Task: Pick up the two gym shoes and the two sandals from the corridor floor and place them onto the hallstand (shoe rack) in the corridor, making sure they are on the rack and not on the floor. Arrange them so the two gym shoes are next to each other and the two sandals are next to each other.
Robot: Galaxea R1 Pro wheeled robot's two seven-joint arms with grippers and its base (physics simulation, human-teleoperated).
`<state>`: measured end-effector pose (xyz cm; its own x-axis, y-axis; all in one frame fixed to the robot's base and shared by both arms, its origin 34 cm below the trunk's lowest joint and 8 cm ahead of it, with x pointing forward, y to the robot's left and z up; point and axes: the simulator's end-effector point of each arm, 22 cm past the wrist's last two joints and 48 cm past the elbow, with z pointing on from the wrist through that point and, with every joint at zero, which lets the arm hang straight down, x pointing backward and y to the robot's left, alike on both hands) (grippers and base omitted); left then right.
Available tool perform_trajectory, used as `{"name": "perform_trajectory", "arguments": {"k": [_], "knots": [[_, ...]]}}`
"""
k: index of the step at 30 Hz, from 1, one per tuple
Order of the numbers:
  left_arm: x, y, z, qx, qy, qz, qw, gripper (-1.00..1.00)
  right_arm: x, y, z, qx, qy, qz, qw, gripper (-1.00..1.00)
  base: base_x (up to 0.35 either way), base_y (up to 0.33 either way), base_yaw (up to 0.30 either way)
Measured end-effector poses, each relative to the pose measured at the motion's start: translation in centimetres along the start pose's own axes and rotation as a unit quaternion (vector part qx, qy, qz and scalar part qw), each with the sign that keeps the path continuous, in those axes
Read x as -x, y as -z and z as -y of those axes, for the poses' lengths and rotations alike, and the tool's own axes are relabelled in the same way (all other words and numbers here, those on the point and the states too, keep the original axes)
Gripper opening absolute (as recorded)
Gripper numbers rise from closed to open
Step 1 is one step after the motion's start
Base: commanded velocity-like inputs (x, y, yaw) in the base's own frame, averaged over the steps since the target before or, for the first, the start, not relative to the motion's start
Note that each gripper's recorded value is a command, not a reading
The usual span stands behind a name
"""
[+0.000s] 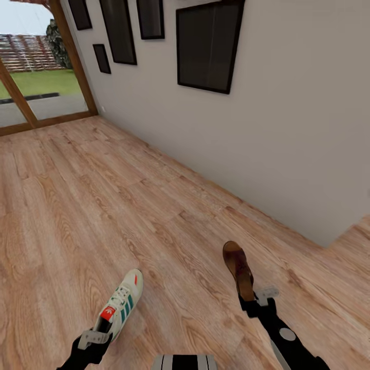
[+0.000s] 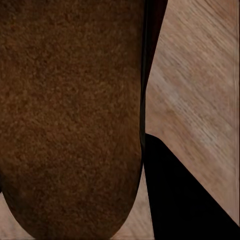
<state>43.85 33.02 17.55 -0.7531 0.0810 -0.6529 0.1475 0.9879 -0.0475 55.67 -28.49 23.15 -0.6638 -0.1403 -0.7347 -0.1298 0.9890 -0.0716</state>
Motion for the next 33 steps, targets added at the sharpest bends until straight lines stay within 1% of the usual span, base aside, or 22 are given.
{"name": "perform_trajectory", "arguments": {"k": [1, 2, 4, 7, 9, 11, 12, 13, 15, 16, 17, 20, 21, 24, 27, 33], "knots": [[0.3, 0.1, -0.1, 0.002, 0.003, 0.005, 1.0000, -1.00, -0.5, 0.2, 0.1, -0.001, 0.000, 0.001, 1.0000, -1.00, 0.000, 0.000, -0.158], [0.7, 0.1, -0.2, 0.006, 0.011, 0.012, 0.9998, -1.00, -1.9, 0.6, 0.3, -0.003, -0.001, 0.000, 1.0000, -1.00, 0.000, 0.000, -0.158], [1.3, 0.3, -0.5, 0.011, 0.018, 0.021, 0.9995, -1.00, -3.0, 1.2, 0.4, -0.006, -0.001, 0.002, 1.0000, -1.00, 0.000, 0.000, -0.158], [2.4, 0.6, -1.2, 0.024, 0.038, 0.038, 0.9983, -1.00, -5.8, 2.6, 0.8, -0.010, -0.001, 0.004, 0.9999, -1.00, 0.000, 0.000, -0.161], [2.8, 0.8, -1.3, 0.028, 0.044, 0.046, 0.9976, -1.00, -6.5, 3.2, 0.9, -0.013, -0.001, 0.009, 0.9999, -1.00, 0.000, 0.000, -0.162], [2.6, 1.5, -1.8, 0.037, 0.056, 0.054, 0.9963, -1.00, -8.0, 4.4, 1.0, -0.015, 0.000, 0.012, 0.9998, -1.00, 0.000, 0.000, -0.163], [2.5, 1.9, -1.8, 0.039, 0.058, 0.059, 0.9958, -1.00, -8.6, 4.9, 1.1, -0.016, 0.000, 0.013, 0.9998, -1.00, 0.000, 0.000, -0.163], [2.4, 2.4, -1.8, 0.043, 0.058, 0.069, 0.9950, -1.00, -9.9, 5.7, 1.1, -0.017, 0.000, 0.006, 0.9998, -1.00, 0.000, 0.000, -0.164], [2.8, 2.7, -1.9, 0.045, 0.057, 0.080, 0.9942, -1.00, -10.1, 6.1, 1.2, -0.019, -0.001, 0.007, 0.9998, -1.00, 0.000, 0.000, -0.190], [2.8, 3.1, -2.2, 0.052, 0.058, 0.087, 0.9932, -1.00, -10.3, 6.3, 1.4, -0.023, -0.006, 0.007, 0.9997, -1.00, 0.000, 0.000, -0.215], [3.1, 3.2, -2.2, 0.051, 0.057, 0.090, 0.9930, -1.00, -10.0, 6.3, 1.6, -0.026, -0.009, 0.010, 0.9996, -1.00, 0.000, 0.000, -0.219], [3.7, 3.4, -2.2, 0.052, 0.057, 0.097, 0.9923, -1.00, -9.2, 6.5, 2.3, -0.043, -0.030, 0.018, 0.9985, -1.00, 0.000, 0.000, -0.222], [3.9, 3.5, -2.4, 0.058, 0.059, 0.099, 0.9916, -1.00, -9.0, 6.5, 2.6, -0.048, -0.038, 0.022, 0.9979, -1.00, 0.000, 0.000, -0.224], [4.5, 3.7, -3.0, 0.072, 0.061, 0.107, 0.9898, -1.00, -8.2, 6.6, 2.7, -0.050, -0.039, 0.030, 0.9975, -1.00, 0.000, 0.000, -0.225], [5.2, 3.9, -3.2, 0.077, 0.061, 0.114, 0.9886, -1.00, -7.4, 6.6, 2.6, -0.050, -0.041, 0.038, 0.9972, -1.00, 0.000, 0.000, -0.225], [6.6, 4.8, -3.2, 0.077, 0.062, 0.117, 0.9882, -1.00, -5.9, 7.3, 2.7, -0.050, -0.042, 0.041, 0.9971, -1.00, 0.000, 0.000, -0.227]]}}
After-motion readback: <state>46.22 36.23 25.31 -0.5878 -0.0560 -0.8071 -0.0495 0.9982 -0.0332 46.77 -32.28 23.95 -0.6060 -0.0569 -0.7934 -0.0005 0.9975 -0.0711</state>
